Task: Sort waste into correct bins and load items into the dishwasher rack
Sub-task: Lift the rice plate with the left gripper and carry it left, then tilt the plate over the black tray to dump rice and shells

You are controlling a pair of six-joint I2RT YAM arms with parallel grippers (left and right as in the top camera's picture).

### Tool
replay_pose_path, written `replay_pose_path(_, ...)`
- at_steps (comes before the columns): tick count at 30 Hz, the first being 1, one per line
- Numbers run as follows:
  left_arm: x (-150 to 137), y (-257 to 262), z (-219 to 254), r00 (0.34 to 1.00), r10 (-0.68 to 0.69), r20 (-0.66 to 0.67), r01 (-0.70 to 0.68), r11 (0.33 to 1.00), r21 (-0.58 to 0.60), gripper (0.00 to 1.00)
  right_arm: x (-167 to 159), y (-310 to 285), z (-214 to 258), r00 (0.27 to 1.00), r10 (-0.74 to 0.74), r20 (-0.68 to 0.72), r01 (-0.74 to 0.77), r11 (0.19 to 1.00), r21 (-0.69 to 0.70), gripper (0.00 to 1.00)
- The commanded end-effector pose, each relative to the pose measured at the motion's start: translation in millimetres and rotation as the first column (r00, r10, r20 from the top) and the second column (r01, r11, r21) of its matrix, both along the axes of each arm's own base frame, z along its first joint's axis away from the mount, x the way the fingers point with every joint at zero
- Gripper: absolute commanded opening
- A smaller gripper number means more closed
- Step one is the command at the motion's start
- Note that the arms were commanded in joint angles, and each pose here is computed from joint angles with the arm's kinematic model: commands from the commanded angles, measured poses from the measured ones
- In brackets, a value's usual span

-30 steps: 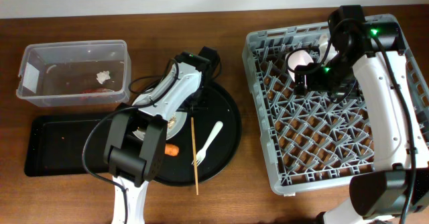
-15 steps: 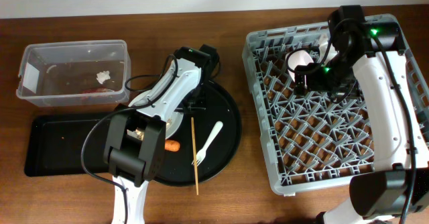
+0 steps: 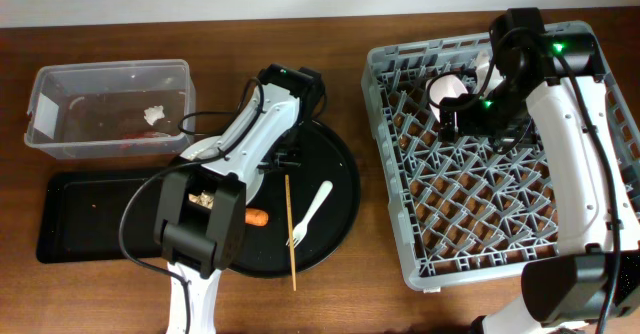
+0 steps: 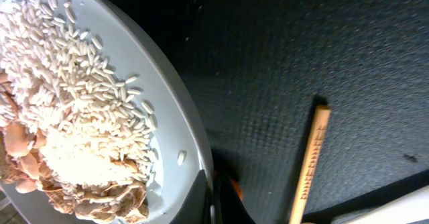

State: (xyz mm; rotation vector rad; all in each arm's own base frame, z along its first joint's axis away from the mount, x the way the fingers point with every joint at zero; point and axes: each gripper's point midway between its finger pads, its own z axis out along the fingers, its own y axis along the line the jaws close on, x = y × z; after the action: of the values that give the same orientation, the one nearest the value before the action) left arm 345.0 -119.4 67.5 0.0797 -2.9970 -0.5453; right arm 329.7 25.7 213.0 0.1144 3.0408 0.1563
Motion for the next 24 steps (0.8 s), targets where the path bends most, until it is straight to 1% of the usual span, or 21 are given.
replay_pose_path(1,10,19,16,0.998,0.049,0.05,-0.05,0.998,0.029,0.0,0,2,-2,1.0,0.005,-0.007,-0.005,1.0,0.004,0.98)
replay_pose_path(11,13,70,54,0.982,0.159,0.101,-0.159,0.987,-0.012,0.0,-1,1,-2,1.0,0.005,-0.011,-0.005,1.0,-0.003,0.99)
replay_pose_path(14,11,82,64,0.979,0.179,0.1,-0.175,0.983,-0.047,0.0,-1,1,-2,1.0,0.005,-0.011,-0.005,1.0,-0.003,0.99)
replay_pose_path(18,8,90,73,0.977,0.193,0.088,-0.181,0.976,-0.121,0.0,-2,1,-2,1.0,0.005,-0.014,-0.005,1.0,-0.003,0.99)
replay_pose_path(24,6,99,77,0.976,0.207,0.062,-0.191,0.961,-0.201,0.0,-2,1,-2,1.0,0.009,-0.015,-0.009,1.0,-0.004,0.99)
